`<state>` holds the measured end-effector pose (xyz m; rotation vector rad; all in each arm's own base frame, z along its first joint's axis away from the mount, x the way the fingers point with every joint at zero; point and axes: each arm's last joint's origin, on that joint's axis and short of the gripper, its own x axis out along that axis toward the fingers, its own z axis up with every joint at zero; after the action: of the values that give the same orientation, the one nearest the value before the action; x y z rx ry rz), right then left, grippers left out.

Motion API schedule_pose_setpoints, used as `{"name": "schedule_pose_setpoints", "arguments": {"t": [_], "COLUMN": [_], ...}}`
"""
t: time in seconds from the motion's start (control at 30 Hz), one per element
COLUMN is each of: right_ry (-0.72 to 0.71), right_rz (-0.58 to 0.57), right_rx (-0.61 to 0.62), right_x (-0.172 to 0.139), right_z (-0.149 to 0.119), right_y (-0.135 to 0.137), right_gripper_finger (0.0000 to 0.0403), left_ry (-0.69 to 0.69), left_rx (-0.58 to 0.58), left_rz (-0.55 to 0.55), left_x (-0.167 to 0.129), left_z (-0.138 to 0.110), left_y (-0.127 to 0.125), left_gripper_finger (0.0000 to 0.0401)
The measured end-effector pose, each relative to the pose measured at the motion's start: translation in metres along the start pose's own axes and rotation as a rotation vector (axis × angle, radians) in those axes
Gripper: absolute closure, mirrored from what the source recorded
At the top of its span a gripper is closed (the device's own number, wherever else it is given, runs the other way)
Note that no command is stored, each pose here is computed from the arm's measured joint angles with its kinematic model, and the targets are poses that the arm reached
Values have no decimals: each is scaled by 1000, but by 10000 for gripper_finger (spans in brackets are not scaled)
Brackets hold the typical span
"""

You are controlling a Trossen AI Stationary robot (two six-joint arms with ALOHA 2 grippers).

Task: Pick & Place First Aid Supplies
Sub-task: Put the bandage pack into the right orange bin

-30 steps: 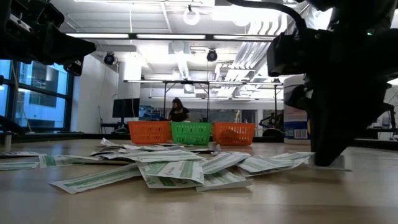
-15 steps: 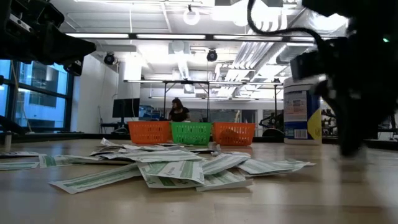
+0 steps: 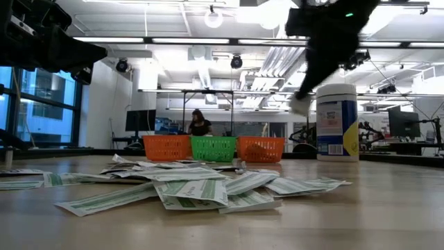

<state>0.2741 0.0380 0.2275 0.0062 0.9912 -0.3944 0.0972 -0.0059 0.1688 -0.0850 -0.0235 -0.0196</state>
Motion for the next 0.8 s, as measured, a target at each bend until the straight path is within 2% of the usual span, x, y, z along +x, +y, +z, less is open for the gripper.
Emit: {"name": "schedule_pose_setpoints", "arguments": {"t": [0.17,0.4,0.6,0.67,0.8], "right_ry": [-84,-120,-66,-55,-39], "right_rz": [-1,-101,-144,-145,-137], "right_rx": [-53,-84,22,81,101], "right_x": [19,43,82,91,107], "right_z": [25,39,43,49,58], "right_y": [-42,-98,-130,-135,-141], "right_gripper_finger": [403,403,403,403,403], "left_ry": [-1,0,0,0,0], "left_rx": [0,0,0,0,0], "left_rz": [0,0,0,0,0], "left_x": [0,0,0,0,0], "left_z": [0,0,0,0,0], "left_y": [0,0,0,0,0], "left_gripper_finger": [400,400,400,400,400]}}
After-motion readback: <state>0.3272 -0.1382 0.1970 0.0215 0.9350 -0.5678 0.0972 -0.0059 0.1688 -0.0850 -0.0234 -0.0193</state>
